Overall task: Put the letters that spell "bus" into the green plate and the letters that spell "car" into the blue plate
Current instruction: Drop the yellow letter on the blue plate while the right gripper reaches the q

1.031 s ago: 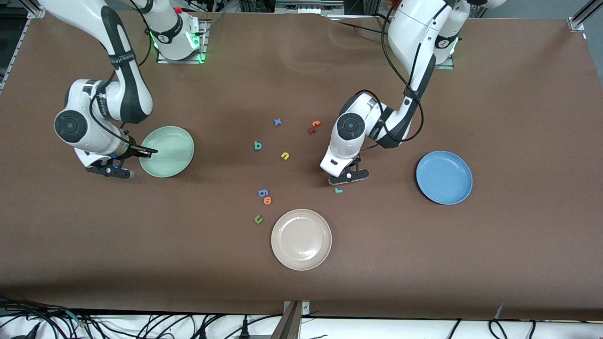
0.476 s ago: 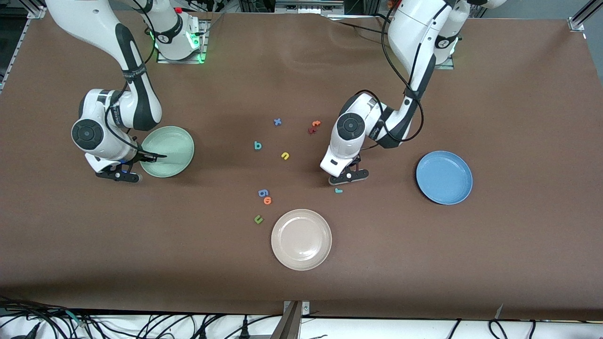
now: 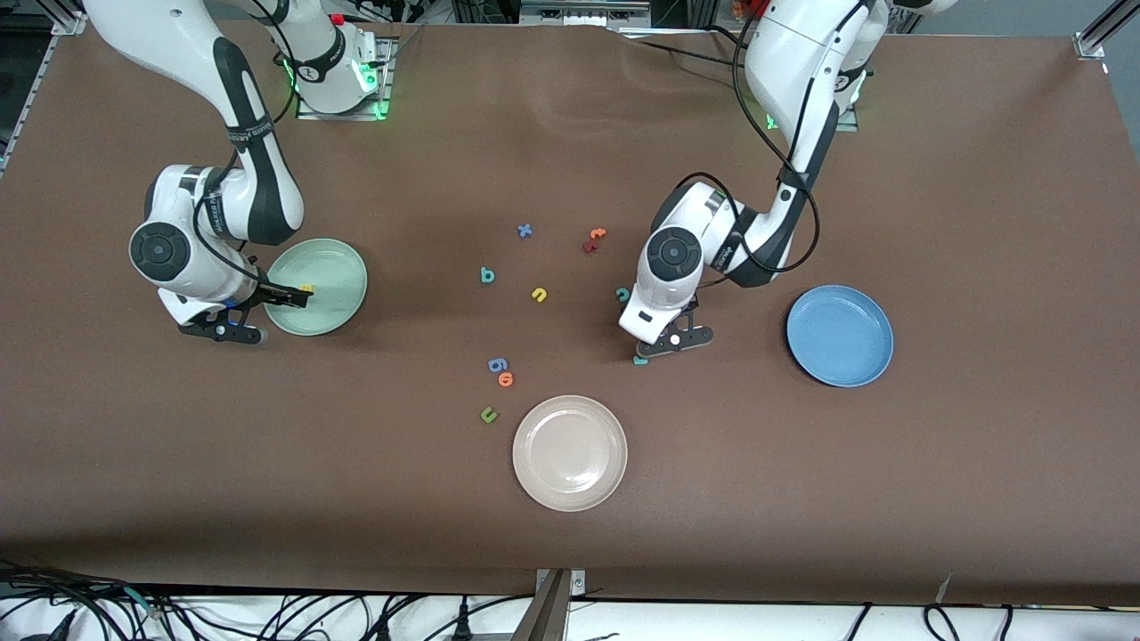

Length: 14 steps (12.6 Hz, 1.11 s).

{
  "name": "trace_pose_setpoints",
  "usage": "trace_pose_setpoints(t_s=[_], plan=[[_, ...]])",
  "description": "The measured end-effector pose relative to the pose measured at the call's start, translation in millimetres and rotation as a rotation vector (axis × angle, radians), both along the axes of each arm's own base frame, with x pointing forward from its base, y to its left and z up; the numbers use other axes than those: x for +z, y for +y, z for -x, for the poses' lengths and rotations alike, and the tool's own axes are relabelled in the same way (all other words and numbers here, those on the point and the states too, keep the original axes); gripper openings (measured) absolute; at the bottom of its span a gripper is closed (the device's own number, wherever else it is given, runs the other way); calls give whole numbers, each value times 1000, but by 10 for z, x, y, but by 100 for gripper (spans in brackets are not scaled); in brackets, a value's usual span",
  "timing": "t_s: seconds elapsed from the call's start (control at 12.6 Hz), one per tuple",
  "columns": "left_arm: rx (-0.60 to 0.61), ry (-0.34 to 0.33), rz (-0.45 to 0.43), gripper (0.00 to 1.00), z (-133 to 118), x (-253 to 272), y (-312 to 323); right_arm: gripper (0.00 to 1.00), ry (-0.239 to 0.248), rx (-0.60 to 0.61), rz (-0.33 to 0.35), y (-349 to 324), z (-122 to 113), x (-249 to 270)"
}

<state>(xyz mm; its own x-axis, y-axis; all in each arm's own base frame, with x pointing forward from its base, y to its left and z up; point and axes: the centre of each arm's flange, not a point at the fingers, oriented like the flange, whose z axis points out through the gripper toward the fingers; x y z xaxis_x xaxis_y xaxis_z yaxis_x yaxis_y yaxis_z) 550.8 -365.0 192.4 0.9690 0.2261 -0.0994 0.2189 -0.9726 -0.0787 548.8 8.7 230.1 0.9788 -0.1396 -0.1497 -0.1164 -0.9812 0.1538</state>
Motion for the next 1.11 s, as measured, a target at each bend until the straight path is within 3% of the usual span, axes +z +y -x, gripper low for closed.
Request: trace_pose_setpoints(t_s=[0.32,0.63,0.87,1.11], plan=[[-67,35,0,28,-193,226,297,97,14,-61,-63,280,22,135],[-206,122,24,28,-502,614,1139,97,-26,-146,-107,1151,89,482],[-351,178,65,28,-654,756,1783,97,-57,-240,-118,1875,200,577],[-563,232,48,28,-742,700,2408,97,-94,-291,-143,2484,383,519]])
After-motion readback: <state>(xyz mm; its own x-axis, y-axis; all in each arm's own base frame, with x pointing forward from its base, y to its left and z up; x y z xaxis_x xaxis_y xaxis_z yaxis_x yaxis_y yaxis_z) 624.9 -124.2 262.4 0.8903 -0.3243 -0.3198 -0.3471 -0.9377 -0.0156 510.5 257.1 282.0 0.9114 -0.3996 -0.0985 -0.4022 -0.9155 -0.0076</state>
